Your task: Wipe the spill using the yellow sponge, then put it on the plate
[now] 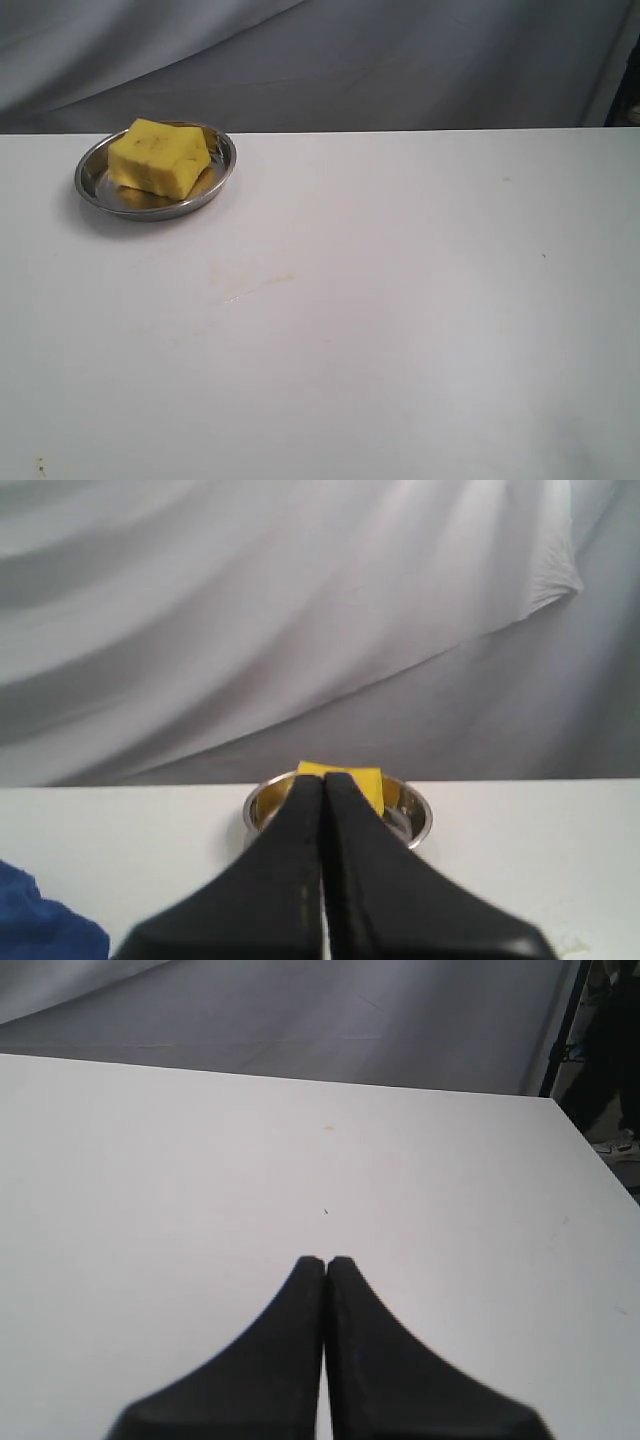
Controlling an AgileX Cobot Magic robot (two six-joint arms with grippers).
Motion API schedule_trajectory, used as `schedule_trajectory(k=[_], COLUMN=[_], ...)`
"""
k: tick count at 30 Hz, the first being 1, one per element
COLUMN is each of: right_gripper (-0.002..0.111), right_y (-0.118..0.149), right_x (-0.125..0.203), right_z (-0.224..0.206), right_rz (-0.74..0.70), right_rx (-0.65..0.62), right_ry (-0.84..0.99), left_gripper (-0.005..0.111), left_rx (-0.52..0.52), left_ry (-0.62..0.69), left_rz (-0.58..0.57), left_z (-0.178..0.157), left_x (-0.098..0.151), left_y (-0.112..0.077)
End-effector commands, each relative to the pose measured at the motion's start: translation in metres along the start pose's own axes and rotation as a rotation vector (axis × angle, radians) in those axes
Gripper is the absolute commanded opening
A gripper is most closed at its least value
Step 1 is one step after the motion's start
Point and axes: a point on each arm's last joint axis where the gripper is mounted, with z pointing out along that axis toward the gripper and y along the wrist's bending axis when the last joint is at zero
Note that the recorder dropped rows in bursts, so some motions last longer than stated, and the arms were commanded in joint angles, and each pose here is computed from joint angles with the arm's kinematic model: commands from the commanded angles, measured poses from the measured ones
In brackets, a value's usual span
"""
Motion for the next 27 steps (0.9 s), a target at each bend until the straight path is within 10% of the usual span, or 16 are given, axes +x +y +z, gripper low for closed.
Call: schedule_trajectory(k=[1, 27], right_gripper=[0.0, 0.0], right_y=[0.0, 0.0], right_x=[0.001, 0.001], right_z=[0.0, 0.0], right_rz=[0.002, 0.002], right_rx=[-0.002, -0.002], right_ry=[-0.004, -0.004], left_gripper=[0.0, 0.0], left_rx=[-0.013, -0.024], left_ry=[0.065, 0.237], left_rz=[0.009, 0.045], left_z=[0.007, 0.015], left_x=[0.026, 0.078], left_y=[0.001, 0.004])
